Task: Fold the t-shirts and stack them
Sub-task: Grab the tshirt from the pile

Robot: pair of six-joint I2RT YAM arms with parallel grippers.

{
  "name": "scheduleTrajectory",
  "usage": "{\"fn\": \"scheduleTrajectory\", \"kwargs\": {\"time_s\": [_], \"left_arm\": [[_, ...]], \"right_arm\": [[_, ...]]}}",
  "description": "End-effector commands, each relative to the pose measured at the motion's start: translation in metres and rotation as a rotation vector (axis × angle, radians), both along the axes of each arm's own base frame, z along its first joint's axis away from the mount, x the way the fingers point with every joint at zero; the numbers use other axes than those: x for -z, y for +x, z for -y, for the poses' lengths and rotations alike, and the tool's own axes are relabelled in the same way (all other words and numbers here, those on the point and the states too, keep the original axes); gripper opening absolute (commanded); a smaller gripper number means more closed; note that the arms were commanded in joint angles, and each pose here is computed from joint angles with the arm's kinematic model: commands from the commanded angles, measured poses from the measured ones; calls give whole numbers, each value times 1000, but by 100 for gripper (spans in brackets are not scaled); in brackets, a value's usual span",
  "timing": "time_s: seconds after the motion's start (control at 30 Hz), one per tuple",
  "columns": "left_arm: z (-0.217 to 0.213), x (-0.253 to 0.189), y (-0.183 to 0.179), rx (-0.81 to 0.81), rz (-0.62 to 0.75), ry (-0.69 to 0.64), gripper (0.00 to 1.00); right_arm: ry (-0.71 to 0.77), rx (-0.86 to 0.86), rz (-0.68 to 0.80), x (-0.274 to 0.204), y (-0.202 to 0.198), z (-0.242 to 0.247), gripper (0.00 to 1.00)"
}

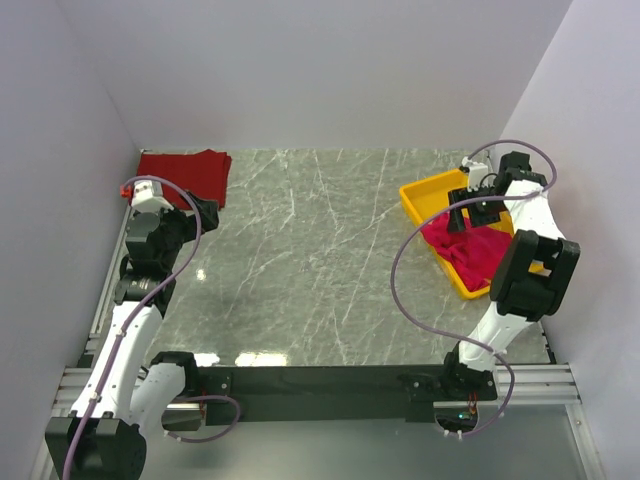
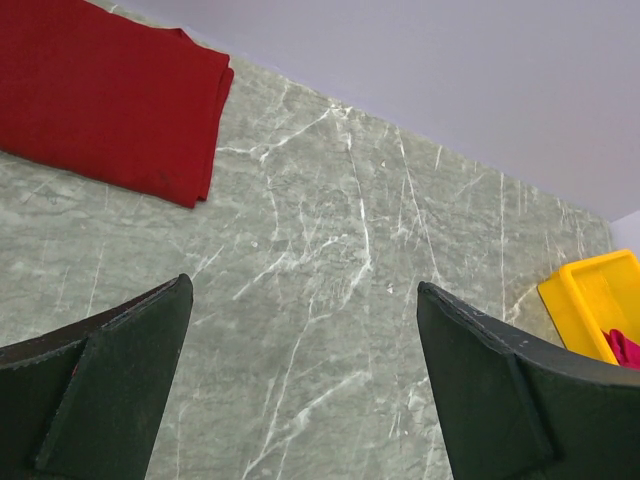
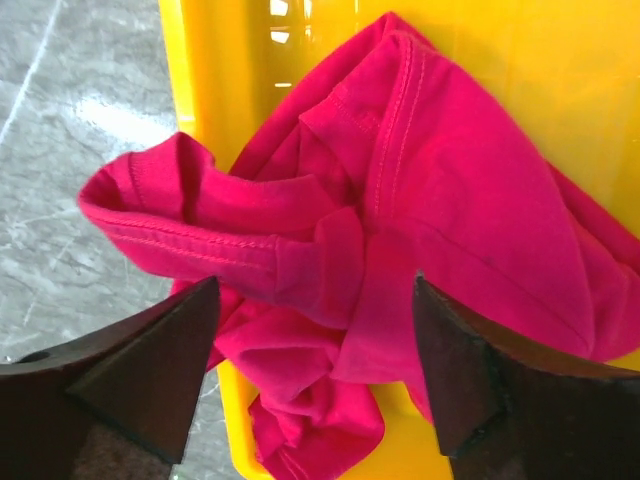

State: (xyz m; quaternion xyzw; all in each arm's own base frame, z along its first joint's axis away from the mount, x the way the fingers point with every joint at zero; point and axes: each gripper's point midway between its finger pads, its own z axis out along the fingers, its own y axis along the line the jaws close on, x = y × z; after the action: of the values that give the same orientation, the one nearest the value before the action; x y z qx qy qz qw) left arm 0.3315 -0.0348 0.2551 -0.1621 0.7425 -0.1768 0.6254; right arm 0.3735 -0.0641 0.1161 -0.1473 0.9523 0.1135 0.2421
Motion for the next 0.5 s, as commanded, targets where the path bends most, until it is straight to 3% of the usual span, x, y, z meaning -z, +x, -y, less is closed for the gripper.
{"fn": "scheduleTrajectory", "kwargs": {"time_s": [0.0,0.1,0.13,0.23,0.3,0.47], "left_arm": [[3,-21,-1,11,63,-7,100],[4,-22,-1,15,64,-18,99],[4,-26,-1,16,70,-22,99],[4,-31,-1,12,76,-26,99],[3,-38,-1,7,88,-23,100],[0,-51,-7,-3,107,-16,99]], "right_arm": [[0,-31,10,4,2,-1,82],[9,-30,-1,10,6,-1,62],[15,-42,17,4,11,-2,42],[22,-47,83,-19,15,-5,11],[9,-54,179,-50,17,-9,1],[114,-99,474,-174,9,-48,0]]}}
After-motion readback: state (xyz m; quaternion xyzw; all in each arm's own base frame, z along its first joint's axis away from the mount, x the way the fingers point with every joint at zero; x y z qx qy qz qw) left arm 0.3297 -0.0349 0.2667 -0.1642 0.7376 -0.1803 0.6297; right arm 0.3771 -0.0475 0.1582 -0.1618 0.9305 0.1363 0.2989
